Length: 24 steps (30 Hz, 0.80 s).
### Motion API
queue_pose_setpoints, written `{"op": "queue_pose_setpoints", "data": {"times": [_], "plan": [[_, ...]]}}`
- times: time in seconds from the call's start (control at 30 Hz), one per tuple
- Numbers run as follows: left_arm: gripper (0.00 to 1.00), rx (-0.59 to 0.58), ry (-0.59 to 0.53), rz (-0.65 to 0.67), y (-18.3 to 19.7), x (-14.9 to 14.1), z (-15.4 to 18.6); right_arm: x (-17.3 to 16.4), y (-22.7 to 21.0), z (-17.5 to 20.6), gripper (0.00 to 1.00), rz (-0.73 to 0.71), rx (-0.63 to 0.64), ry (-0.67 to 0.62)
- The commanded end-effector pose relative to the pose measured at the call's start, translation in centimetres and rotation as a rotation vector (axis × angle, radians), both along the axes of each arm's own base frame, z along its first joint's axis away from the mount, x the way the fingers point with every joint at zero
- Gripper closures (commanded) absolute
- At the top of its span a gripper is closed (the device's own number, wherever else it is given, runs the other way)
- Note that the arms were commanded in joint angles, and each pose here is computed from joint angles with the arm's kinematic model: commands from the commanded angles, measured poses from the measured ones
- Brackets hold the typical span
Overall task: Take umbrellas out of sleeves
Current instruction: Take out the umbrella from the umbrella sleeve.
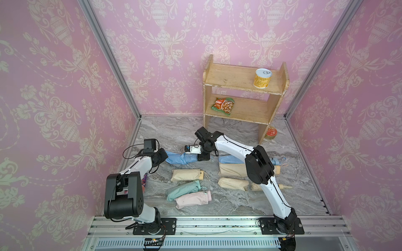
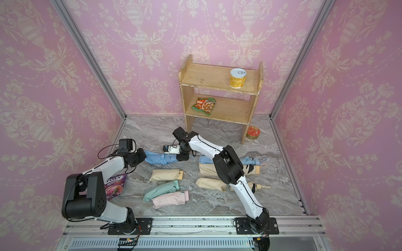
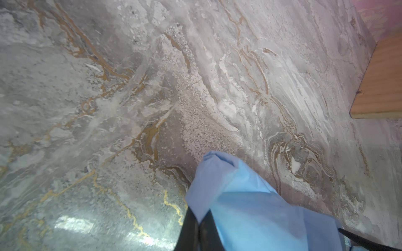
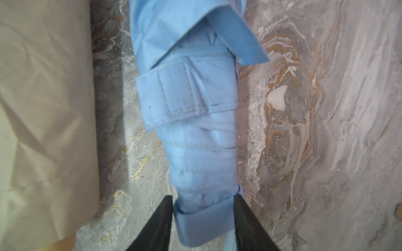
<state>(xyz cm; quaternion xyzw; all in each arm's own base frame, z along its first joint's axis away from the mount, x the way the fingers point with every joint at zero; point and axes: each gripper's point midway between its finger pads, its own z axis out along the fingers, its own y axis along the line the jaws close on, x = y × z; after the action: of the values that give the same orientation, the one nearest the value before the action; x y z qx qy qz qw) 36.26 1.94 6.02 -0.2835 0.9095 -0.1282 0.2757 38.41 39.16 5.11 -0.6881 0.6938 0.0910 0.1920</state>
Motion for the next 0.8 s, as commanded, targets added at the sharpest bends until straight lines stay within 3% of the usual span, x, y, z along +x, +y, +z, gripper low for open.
{"op": "queue_pose_setpoints", "data": {"times": [0.0, 0.5, 0.77], "plan": [[1.00, 0.104, -0.007, 0.028, 2.2, 0.3, 1.3, -0.2, -1.4, -1.2, 0.54, -0.003, -0.065, 0.002], [0.99, 0.209, 0.024, 0.073, 5.3, 0.6, 1.2, 0.8, -4.4, -1.4, 0.54, -0.066, -0.109, -0.011], [0.88, 0.205, 0.028, 0.072, 5.6, 0.9, 1.2, 0.7, -4.4, -1.4, 0.53, -0.096, -0.096, 0.001]]}}
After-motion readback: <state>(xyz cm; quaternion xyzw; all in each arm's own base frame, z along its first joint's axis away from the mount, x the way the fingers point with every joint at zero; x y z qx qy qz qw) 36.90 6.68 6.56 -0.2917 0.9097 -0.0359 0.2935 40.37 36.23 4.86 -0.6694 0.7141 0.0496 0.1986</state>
